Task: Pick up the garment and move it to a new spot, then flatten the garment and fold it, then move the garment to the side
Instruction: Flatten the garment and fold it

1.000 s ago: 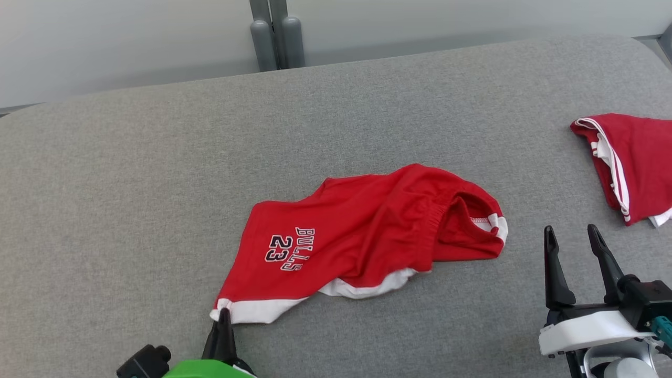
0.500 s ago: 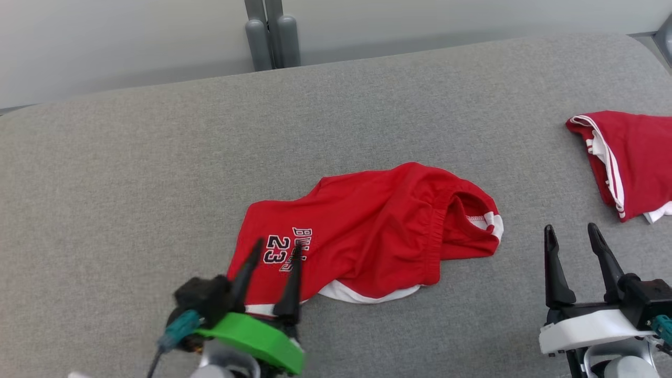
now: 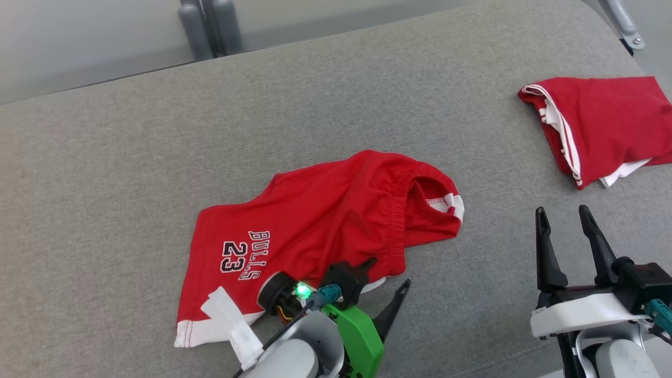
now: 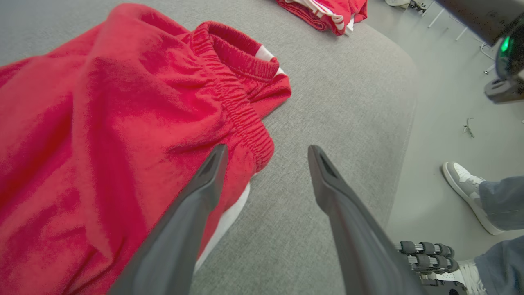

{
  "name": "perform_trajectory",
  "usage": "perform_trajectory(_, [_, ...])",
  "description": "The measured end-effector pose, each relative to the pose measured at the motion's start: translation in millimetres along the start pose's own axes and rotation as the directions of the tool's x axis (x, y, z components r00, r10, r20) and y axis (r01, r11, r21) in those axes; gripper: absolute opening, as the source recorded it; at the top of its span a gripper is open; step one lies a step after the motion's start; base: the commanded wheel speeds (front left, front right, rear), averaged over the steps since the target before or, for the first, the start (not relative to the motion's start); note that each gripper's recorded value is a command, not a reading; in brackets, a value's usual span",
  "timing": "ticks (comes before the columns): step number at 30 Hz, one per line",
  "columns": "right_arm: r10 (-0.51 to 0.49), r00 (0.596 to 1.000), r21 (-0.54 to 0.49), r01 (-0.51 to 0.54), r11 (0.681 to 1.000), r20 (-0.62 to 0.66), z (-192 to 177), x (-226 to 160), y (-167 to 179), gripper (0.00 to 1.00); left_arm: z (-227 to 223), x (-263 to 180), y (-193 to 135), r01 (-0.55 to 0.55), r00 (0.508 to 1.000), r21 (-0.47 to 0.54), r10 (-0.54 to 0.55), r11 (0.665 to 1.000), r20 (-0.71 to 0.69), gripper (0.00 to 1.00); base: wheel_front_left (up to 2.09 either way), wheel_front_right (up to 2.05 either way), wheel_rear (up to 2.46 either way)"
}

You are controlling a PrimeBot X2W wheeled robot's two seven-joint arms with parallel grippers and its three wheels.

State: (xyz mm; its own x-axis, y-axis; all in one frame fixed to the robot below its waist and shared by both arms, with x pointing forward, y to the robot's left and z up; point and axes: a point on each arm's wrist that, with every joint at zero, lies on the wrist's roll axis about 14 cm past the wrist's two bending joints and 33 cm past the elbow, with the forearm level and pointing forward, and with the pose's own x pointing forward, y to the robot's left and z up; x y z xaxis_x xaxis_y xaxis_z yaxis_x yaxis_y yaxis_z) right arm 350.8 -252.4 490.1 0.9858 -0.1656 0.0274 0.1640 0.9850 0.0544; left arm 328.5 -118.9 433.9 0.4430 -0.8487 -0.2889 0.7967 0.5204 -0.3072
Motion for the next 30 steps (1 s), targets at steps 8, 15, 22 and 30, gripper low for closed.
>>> perform_trajectory(8, [-0.082, 0.996, 0.017, 0.083, 0.996, -0.023, -4, -14, -24, 1.0, -50, 16, 18, -0.025, 0.987, 0.089, 0.039, 0.996, -0.155, 1.0, 0.0, 0.0, 0.0])
perform_trajectory(15, [-0.106, 0.994, 0.012, 0.107, 0.994, -0.029, -5, -18, -31, 1.0, -54, 24, 16, 0.028, 0.984, 0.125, -0.006, 0.992, -0.176, 0.0, 0.0, 0.0, 0.0])
perform_trajectory(22, [-0.094, 0.995, 0.014, 0.094, 0.995, -0.017, -2, -16, -28, 1.0, -12, 26, -35, 0.185, 0.982, -0.001, -0.185, 0.983, -0.022, 0.0, 0.0, 0.0, 0.0])
perform_trajectory(30, [-0.08, 0.996, 0.012, 0.08, 0.997, -0.026, -5, -17, -23, 1.0, -4, 20, -87, 0.351, 0.935, -0.094, -0.354, 0.932, -0.015, 1.0, 0.0, 0.0, 0.0])
